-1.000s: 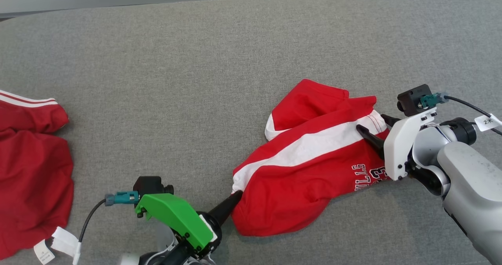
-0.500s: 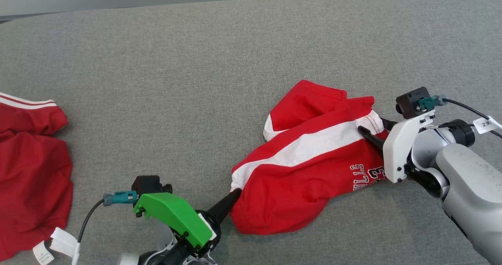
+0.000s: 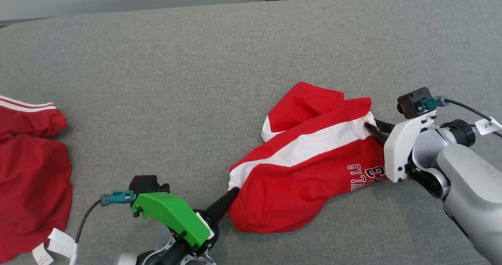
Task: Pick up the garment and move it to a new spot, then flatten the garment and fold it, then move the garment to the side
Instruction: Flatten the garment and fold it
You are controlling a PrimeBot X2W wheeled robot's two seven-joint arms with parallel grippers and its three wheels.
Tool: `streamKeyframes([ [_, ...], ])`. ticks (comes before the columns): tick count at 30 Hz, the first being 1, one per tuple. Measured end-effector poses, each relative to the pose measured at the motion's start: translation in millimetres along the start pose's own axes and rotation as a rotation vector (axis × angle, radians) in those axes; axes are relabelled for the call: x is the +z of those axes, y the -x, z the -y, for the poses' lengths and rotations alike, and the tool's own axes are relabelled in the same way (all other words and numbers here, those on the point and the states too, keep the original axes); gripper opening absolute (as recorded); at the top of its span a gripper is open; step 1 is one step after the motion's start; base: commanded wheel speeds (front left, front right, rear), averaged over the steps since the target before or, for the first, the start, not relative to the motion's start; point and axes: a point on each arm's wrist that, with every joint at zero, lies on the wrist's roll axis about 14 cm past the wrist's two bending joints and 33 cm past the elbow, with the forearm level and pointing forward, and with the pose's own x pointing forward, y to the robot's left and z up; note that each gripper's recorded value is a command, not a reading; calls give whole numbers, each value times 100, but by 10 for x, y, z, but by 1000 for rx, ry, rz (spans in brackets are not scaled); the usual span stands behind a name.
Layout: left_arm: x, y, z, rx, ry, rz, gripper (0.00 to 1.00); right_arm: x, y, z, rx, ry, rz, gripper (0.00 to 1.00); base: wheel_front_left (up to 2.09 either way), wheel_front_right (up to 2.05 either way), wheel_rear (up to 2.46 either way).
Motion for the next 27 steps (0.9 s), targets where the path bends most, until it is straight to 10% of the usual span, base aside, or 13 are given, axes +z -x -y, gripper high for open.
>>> streamKeyframes([
  [1,11,3,3,-1,-1,4,0,19,4,8,-2,-5,11,0,0,0,0],
  [13,346,218,397,-148,-47,167,0,400,307,236,-56,-135,247,0,0,0,0],
  [27,345,875,1147,-397,-173,393,0,852,1519,310,-91,-303,690,0,0,0,0],
])
